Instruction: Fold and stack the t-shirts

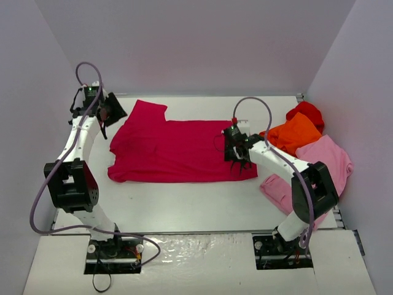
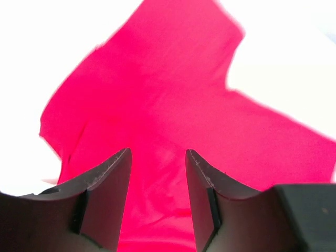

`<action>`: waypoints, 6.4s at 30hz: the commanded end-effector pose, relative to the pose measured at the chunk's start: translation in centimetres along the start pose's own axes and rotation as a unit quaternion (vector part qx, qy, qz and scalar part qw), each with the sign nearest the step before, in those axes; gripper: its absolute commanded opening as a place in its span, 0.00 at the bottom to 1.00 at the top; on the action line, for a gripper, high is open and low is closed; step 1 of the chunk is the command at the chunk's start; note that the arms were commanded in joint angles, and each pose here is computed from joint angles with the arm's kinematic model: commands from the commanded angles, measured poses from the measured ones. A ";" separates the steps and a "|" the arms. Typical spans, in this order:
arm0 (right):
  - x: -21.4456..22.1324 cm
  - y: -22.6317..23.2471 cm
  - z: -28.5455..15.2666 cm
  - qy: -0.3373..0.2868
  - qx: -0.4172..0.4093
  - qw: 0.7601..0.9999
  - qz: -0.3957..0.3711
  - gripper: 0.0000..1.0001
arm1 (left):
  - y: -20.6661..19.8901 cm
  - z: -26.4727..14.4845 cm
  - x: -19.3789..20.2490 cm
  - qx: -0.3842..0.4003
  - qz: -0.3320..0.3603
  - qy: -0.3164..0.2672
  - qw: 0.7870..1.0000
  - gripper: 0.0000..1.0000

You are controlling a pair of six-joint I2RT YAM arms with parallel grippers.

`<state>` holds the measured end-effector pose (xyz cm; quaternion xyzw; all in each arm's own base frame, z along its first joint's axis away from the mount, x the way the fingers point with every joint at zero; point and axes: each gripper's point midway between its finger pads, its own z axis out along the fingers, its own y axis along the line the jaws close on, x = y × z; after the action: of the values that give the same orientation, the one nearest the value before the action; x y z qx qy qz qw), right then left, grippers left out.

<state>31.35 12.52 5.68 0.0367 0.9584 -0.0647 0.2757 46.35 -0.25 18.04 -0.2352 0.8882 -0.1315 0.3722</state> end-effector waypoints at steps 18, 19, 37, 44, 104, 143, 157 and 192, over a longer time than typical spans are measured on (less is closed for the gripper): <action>-21.1 -1.7 8.0 -0.086 -0.032 0.995 0.047 0.60 | -3.0 7.6 -8.1 0.030 0.089 0.008 0.996 0.44; -21.2 -1.7 8.1 -0.086 -0.035 0.995 0.046 0.60 | -2.9 7.8 -8.4 0.028 0.090 0.004 0.996 0.44; -17.2 -1.6 7.0 -0.065 -0.086 0.992 0.064 0.61 | -0.6 18.1 -10.0 0.053 0.119 -0.028 0.991 0.69; -16.6 -2.5 6.3 -0.068 -0.072 0.993 0.061 0.61 | -1.1 20.3 -9.5 0.090 0.123 -0.036 0.988 0.78; -19.9 -4.6 16.9 -0.064 -0.041 0.989 0.127 0.53 | -1.0 26.9 -2.1 0.119 0.085 0.022 0.989 0.01; -19.4 -4.3 13.3 -0.070 -0.093 0.982 0.145 0.00 | -4.5 17.9 -7.5 0.130 0.114 -0.037 0.984 0.00; -19.6 -4.1 9.8 -0.090 -0.097 0.982 0.132 0.00 | -5.9 12.3 -8.0 0.138 0.116 -0.065 0.981 0.00; -9.4 -8.8 -0.3 -0.049 -0.037 0.990 0.126 0.00 | -4.2 -7.0 -1.9 0.131 0.108 -0.140 0.976 0.00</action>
<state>39.75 4.64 9.34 0.1407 0.9417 0.0249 0.3047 44.93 -1.83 22.13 -0.1143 0.8474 -0.1670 0.4909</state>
